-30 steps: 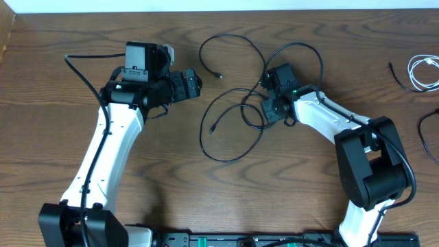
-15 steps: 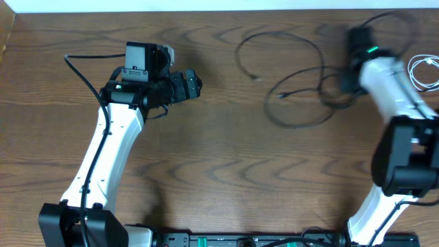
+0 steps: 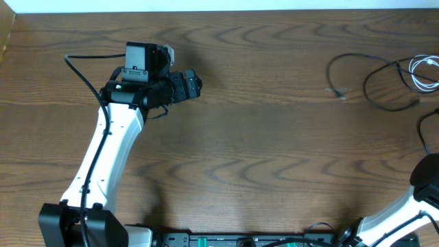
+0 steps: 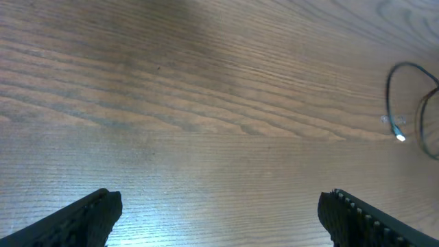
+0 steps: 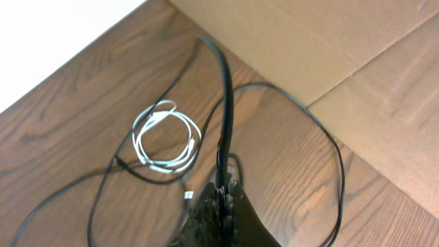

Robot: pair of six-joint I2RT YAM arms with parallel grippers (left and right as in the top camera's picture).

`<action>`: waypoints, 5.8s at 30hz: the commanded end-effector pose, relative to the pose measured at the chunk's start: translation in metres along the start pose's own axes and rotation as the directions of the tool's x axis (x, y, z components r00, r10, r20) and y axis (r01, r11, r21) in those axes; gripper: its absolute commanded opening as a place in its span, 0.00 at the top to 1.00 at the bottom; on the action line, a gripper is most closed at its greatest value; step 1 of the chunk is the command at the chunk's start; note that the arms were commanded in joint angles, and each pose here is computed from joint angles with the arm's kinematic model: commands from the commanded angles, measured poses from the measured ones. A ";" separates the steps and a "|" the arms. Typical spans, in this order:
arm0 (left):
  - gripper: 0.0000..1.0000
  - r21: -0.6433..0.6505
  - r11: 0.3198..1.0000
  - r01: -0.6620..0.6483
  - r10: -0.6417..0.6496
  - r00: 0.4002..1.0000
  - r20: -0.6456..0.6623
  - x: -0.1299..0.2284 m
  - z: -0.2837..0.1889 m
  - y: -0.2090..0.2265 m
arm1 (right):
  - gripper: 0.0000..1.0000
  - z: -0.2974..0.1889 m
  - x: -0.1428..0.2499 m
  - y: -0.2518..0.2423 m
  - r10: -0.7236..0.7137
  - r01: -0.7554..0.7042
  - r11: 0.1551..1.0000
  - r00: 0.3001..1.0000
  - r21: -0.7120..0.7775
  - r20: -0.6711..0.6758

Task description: Untangle cables

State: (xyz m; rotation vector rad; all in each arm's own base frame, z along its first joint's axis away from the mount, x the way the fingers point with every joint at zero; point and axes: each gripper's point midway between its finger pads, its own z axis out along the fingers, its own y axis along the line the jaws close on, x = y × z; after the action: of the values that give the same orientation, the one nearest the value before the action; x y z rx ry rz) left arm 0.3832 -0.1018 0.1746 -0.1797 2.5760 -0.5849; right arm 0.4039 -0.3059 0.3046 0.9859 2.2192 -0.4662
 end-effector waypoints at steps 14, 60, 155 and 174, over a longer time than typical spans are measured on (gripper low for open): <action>0.03 -0.006 1.000 0.000 0.000 1.000 0.005 -0.002 -0.001 0.001 | 0.01 -0.032 0.062 0.108 -0.234 0.141 0.879 0.960 -0.455 -0.155; 0.02 -0.006 1.000 0.000 0.000 1.000 0.005 -0.002 -0.001 0.001 | 0.01 -0.256 0.144 0.096 -0.474 0.452 0.660 0.870 -0.600 0.134; 0.02 -0.229 0.966 -0.118 0.219 0.845 0.489 -0.020 -0.114 0.042 | 0.01 -0.139 0.348 0.099 -0.096 0.687 0.559 0.610 -0.465 0.787; 0.02 -0.268 0.963 -0.039 0.238 0.593 0.769 0.078 -0.115 0.115 | 0.01 -0.139 0.348 0.099 -0.096 0.687 0.559 0.610 -0.464 0.787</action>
State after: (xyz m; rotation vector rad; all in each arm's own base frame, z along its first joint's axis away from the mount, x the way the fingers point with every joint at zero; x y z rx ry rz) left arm 0.2613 0.0227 0.1914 -0.2386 1.7385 -0.1047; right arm 0.2457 0.0147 0.1595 -0.2181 1.6234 -0.0469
